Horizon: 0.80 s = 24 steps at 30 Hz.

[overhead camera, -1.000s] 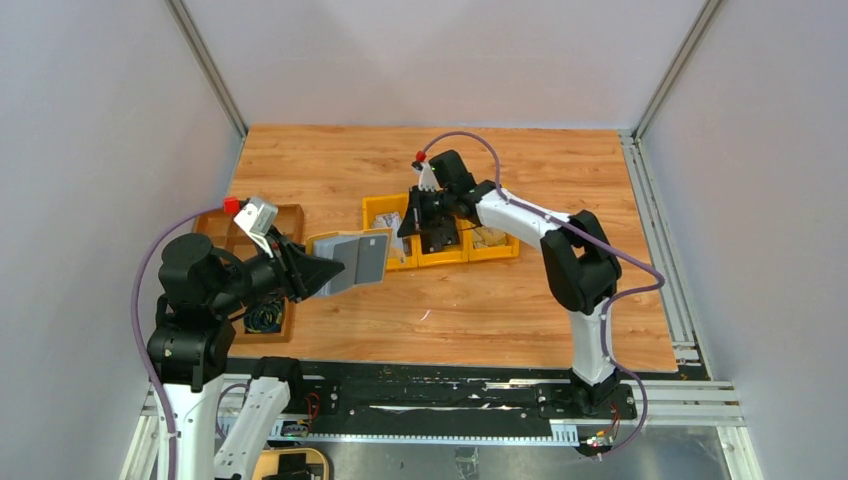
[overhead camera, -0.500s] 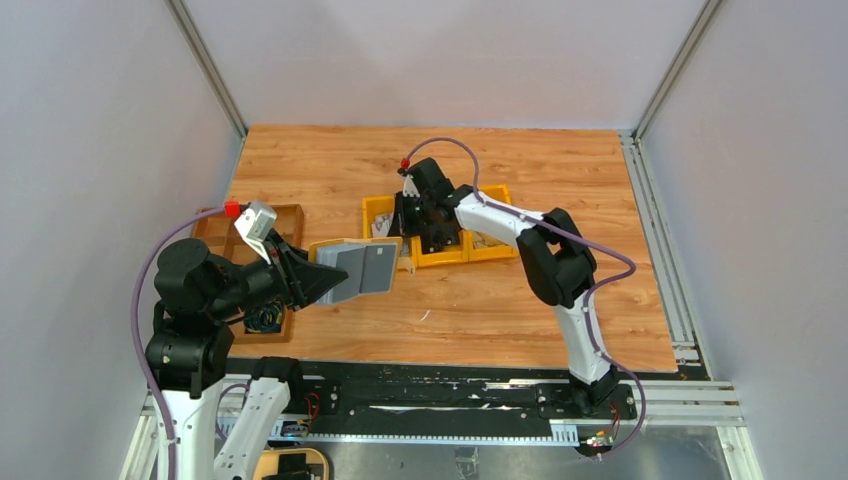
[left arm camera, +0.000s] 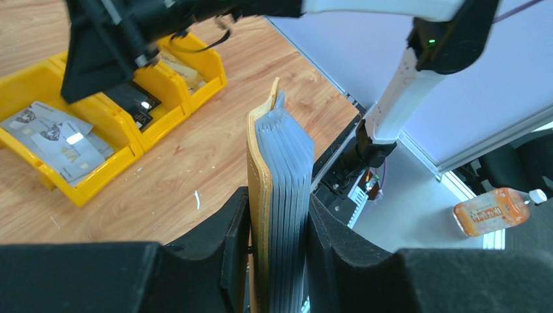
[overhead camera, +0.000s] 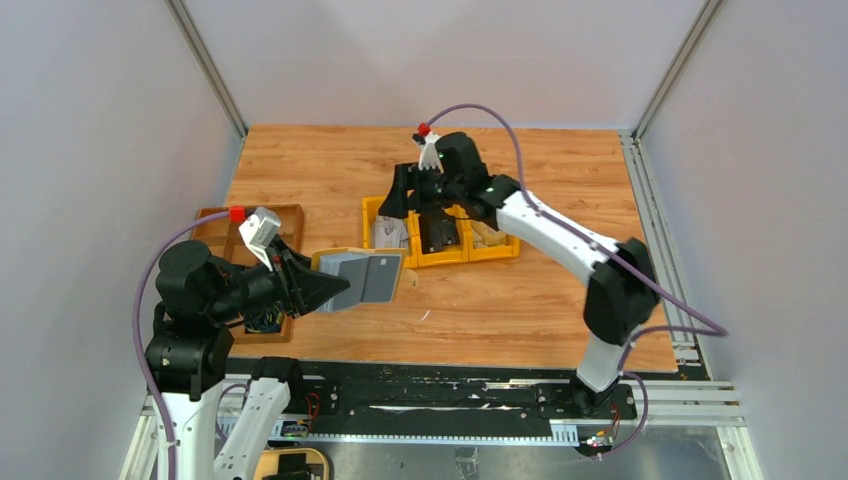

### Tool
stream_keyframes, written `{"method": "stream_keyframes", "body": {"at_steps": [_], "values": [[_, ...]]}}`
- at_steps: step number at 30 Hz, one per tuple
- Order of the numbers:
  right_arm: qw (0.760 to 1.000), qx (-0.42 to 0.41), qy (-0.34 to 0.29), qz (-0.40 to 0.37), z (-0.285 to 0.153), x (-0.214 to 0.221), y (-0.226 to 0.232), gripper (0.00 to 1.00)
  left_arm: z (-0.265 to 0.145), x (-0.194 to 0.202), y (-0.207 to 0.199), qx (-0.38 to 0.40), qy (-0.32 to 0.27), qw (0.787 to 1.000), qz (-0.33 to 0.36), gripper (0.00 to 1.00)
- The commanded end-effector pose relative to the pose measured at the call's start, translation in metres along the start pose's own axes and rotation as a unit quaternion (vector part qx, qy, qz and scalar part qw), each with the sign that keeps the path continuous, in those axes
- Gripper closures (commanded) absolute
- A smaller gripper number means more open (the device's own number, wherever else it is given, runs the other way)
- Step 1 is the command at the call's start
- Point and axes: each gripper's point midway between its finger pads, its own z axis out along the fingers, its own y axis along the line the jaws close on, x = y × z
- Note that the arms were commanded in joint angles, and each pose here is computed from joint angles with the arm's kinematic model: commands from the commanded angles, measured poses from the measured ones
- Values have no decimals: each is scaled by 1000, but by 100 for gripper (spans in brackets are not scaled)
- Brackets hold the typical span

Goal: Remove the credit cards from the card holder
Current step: Remove the credit card from the card holder.

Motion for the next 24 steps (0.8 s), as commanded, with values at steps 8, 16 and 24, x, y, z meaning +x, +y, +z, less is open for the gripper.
{"method": "stream_keyframes", "body": {"at_steps": [8, 16, 24], "values": [[930, -356, -49, -79, -158, 7, 156, 18, -2, 0, -19, 55, 10, 998, 17, 100], [906, -409, -7, -109, -177, 53, 187, 17, -1, 0, -18, 58, 13, 998, 14, 100], [904, -408, 26, -126, -163, 78, 199, 32, 0, 0, -15, 52, 13, 998, 15, 100]]}}
